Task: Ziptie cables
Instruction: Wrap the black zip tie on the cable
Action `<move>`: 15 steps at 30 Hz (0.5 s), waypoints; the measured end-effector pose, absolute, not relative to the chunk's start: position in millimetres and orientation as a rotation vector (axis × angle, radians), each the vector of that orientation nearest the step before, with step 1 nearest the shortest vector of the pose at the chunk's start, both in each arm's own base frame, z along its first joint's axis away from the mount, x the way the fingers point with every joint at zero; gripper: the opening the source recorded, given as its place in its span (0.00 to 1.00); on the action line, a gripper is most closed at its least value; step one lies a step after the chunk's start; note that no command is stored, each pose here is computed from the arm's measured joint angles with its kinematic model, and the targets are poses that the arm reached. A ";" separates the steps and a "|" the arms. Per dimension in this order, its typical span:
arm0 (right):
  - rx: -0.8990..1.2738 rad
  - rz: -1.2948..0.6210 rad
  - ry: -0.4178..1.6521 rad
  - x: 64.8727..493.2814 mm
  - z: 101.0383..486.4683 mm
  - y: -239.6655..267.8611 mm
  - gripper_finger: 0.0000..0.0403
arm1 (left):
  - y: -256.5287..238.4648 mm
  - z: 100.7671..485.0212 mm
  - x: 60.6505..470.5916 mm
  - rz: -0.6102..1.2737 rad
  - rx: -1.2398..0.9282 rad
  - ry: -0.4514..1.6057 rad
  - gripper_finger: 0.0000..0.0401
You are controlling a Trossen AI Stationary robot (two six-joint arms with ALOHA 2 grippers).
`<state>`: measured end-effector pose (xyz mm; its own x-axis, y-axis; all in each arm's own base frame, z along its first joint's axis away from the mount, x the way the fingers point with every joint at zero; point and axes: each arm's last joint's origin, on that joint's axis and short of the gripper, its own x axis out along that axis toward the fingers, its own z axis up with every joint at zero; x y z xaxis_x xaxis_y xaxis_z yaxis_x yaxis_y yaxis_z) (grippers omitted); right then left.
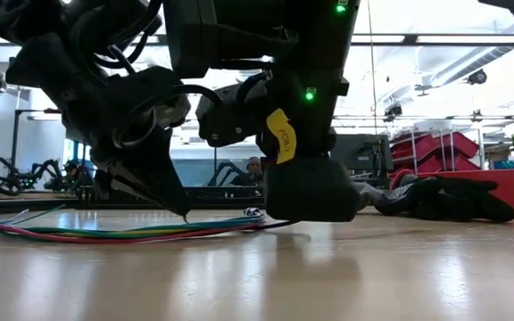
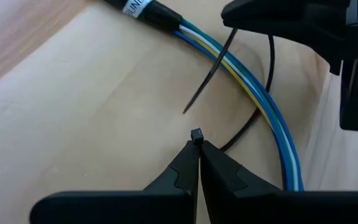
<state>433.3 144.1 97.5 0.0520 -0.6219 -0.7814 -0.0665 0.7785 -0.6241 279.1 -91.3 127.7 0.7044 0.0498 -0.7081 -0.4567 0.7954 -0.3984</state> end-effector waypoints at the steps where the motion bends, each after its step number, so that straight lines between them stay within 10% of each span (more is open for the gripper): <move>1: -0.598 -0.453 1.481 433.3 97.5 144.1 0.00 | -91.3 127.8 279.2 0.297 -0.597 0.745 0.00; 15: -0.681 -0.425 1.467 432.6 98.3 148.8 0.00 | -85.0 127.1 280.6 0.297 -0.623 0.766 0.00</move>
